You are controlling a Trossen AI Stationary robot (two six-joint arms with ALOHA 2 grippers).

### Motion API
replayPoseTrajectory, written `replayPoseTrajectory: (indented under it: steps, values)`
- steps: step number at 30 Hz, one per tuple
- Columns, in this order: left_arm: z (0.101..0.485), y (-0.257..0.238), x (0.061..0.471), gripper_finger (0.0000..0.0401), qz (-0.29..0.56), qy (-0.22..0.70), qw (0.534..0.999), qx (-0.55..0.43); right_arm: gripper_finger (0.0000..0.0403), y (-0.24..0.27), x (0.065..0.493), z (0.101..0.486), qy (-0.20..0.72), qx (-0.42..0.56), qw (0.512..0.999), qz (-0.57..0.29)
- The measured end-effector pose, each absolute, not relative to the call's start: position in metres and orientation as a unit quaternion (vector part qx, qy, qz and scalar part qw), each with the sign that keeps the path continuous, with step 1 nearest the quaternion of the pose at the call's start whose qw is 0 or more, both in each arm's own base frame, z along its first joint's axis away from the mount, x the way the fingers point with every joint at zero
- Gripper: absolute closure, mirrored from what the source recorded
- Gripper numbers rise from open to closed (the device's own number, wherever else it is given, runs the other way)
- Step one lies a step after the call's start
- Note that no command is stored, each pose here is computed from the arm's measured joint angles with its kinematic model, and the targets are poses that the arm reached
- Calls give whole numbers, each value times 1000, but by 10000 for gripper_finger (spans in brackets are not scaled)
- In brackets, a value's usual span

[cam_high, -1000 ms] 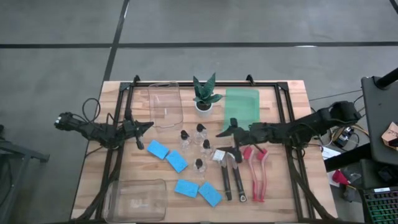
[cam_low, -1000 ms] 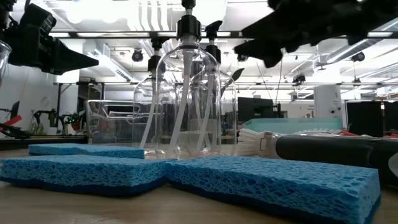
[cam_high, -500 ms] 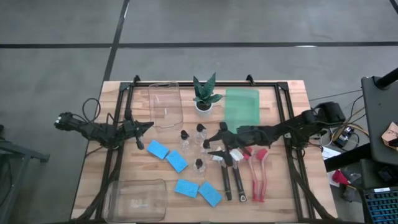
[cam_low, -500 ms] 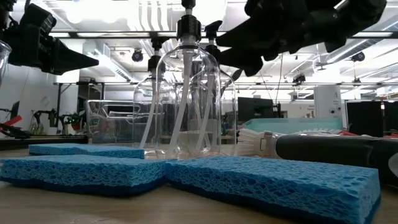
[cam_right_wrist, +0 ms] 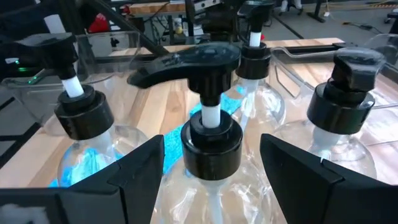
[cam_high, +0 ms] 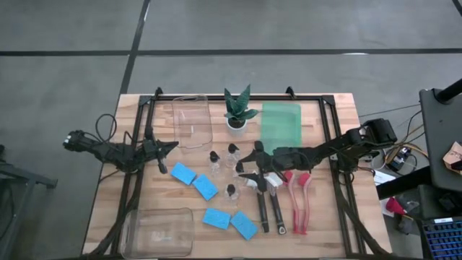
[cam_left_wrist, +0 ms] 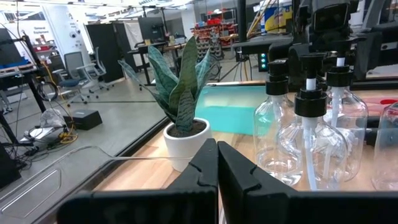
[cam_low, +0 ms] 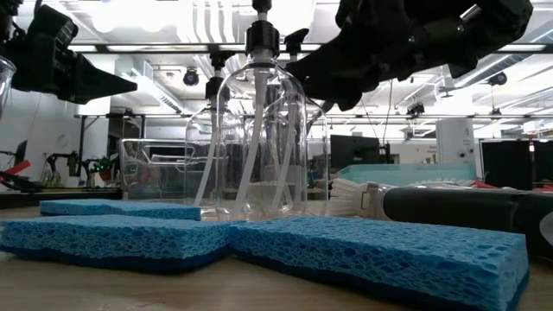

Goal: Pick & Place Kitchen Sink Supplies
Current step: Put the red dish brush into the green bin

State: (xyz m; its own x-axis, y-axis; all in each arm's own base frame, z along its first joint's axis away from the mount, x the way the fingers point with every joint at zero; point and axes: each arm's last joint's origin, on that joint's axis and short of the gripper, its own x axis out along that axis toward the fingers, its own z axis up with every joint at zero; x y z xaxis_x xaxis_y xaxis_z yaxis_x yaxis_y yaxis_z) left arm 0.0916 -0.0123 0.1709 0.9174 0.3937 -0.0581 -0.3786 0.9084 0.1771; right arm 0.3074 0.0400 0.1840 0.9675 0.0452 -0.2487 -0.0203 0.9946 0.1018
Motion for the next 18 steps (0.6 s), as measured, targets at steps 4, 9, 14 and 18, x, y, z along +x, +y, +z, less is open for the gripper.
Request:
replayPoseTrajectory:
  steps: [4,9,14,18]
  values:
    - [171,-12,92,401,198,46,976,81,151,40,308,185,123,50,991,15]
    - [171,-12,92,401,198,46,976,81,160,40,310,187,116,49,992,7]
    - [171,-12,92,401,198,46,976,81,165,40,311,186,118,45,992,8]
    - [171,-12,92,401,198,46,976,81,162,40,311,185,120,38,992,8]
